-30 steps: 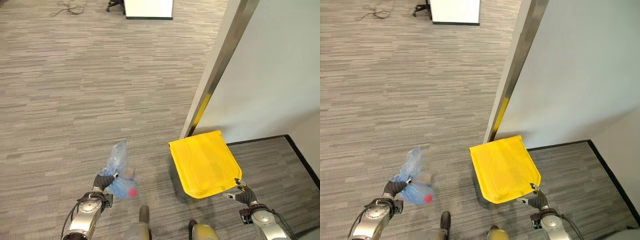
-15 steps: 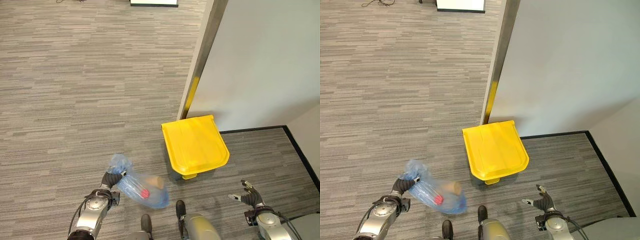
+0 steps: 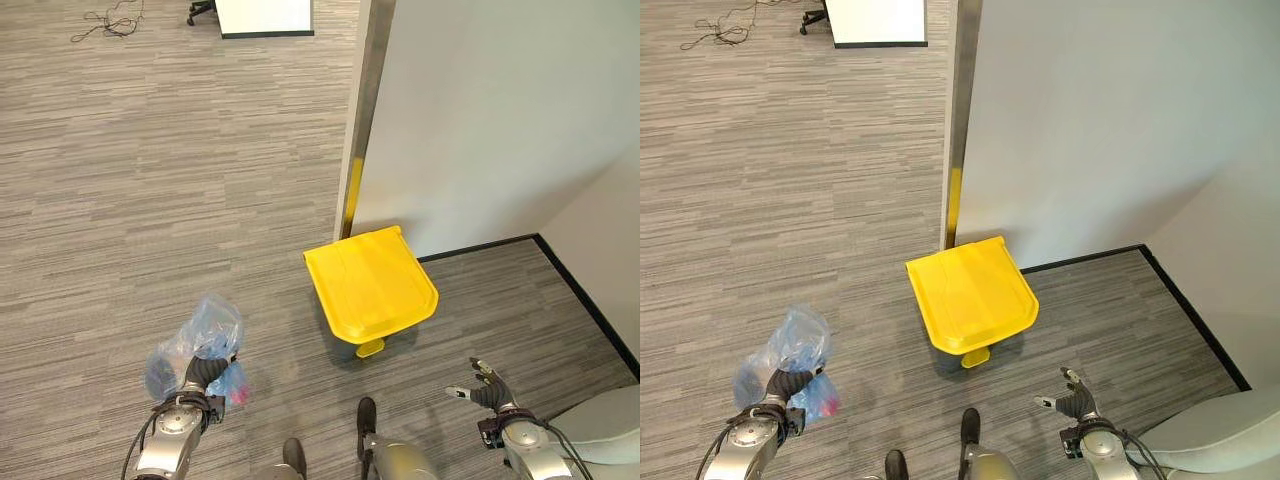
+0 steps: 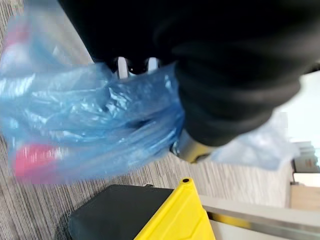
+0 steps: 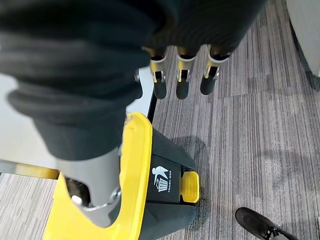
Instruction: Gather garbage on tea table into small bin, then transfer packed bag to large trash can.
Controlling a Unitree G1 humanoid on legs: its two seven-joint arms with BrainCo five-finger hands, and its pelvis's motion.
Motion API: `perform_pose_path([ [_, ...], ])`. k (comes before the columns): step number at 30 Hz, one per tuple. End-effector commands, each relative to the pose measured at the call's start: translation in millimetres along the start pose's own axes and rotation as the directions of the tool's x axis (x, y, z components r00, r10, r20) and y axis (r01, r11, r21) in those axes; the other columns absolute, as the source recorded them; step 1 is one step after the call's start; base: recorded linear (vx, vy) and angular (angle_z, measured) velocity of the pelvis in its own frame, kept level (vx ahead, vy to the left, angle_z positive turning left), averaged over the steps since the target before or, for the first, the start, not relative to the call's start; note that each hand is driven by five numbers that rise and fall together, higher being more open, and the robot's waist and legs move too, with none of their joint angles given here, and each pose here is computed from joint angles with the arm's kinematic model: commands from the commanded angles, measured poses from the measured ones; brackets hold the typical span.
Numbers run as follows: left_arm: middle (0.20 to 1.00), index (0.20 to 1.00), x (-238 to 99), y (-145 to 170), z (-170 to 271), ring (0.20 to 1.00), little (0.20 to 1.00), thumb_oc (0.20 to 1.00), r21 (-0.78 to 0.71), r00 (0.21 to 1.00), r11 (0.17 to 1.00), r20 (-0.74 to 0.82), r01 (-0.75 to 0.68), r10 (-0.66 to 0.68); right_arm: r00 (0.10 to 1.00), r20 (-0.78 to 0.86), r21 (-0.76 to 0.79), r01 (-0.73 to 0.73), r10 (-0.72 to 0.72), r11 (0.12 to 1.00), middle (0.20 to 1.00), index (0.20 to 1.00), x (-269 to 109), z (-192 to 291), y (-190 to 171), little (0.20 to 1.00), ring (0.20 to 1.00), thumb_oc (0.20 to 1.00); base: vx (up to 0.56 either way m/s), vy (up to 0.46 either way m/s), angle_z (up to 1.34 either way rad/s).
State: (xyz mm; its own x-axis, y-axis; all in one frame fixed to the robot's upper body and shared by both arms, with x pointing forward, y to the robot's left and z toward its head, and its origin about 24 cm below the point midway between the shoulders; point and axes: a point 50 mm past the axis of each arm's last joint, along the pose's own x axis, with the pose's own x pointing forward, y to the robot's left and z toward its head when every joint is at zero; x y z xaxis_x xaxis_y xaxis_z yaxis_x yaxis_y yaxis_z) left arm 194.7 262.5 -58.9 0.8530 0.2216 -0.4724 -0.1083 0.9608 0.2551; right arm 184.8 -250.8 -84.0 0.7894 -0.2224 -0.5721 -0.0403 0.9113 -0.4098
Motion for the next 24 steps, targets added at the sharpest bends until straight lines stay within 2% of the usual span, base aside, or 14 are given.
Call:
perform_pose_path([
  [1, 0.2, 0.2, 4, 4, 28, 0.2, 0.2, 0.2, -0.001, 0.991, 1.0, 0.131, 0.004, -0.004, 0.996, 0.08, -0.035, 0.035, -0.032, 0.999, 1.0, 1.0, 5, 19, -14, 1.0, 1.0, 1.0, 0.03, 0.12, 0.02],
  [10, 0.2, 0.2, 5, 14, 31, 0.2, 0.2, 0.2, 0.001, 0.99, 0.999, 0.14, -0.037, 0.036, 0.996, 0.084, -0.038, 0.006, -0.003, 0.999, 1.0, 1.0, 7, 23, -5, 1.0, 1.0, 1.0, 0.02, 0.082, -0.02],
  [18, 0.2, 0.2, 4, 16, 30, 0.2, 0.2, 0.2, -0.021, 0.989, 0.999, 0.137, -0.048, 0.051, 0.994, 0.109, -0.027, 0.025, -0.022, 0.999, 1.0, 1.0, 8, 29, -12, 1.0, 1.0, 1.0, 0.1, 0.036, 0.04],
  [24, 0.2, 0.2, 6, 13, 35, 0.2, 0.2, 0.2, -0.015, 0.987, 0.999, 0.158, -0.038, 0.04, 0.995, 0.102, -0.033, 0.026, -0.023, 0.999, 1.0, 1.0, 5, 25, -13, 1.0, 1.0, 1.0, 0.27, -0.062, 0.07],
])
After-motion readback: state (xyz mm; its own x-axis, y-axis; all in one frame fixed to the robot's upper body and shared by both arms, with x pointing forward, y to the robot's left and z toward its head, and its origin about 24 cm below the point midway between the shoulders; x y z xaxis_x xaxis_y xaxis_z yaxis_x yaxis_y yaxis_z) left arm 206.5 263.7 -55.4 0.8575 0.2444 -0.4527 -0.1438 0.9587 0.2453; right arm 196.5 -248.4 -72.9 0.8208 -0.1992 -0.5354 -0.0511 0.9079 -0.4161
